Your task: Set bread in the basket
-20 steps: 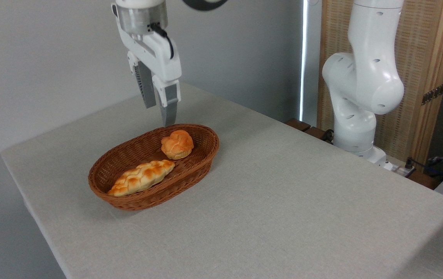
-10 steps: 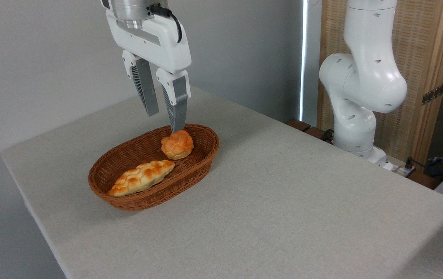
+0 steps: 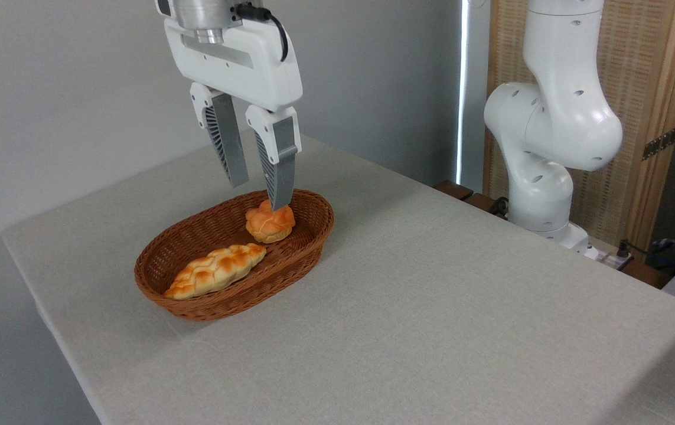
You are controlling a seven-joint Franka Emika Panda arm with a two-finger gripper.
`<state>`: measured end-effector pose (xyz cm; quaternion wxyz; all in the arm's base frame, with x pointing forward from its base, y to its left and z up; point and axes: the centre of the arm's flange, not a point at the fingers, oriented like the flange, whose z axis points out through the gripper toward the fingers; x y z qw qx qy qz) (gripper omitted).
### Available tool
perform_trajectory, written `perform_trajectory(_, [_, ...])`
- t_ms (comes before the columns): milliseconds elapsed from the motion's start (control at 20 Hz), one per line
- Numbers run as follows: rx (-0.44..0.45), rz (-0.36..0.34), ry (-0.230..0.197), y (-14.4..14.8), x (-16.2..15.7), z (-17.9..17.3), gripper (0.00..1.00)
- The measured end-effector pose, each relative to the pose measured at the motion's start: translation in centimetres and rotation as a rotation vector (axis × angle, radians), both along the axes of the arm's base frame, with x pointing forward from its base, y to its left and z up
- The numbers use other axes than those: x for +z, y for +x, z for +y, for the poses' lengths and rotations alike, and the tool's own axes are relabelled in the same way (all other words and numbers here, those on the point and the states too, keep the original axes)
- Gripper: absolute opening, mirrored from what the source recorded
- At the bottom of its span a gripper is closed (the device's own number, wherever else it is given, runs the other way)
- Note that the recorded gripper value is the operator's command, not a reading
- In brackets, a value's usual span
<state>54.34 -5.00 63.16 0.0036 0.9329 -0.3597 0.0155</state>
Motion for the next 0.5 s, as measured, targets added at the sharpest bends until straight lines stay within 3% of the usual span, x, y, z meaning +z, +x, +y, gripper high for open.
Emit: perform_trajectory(500, [0.006,0.012,0.006,1.0,-0.71,0.29,1.0])
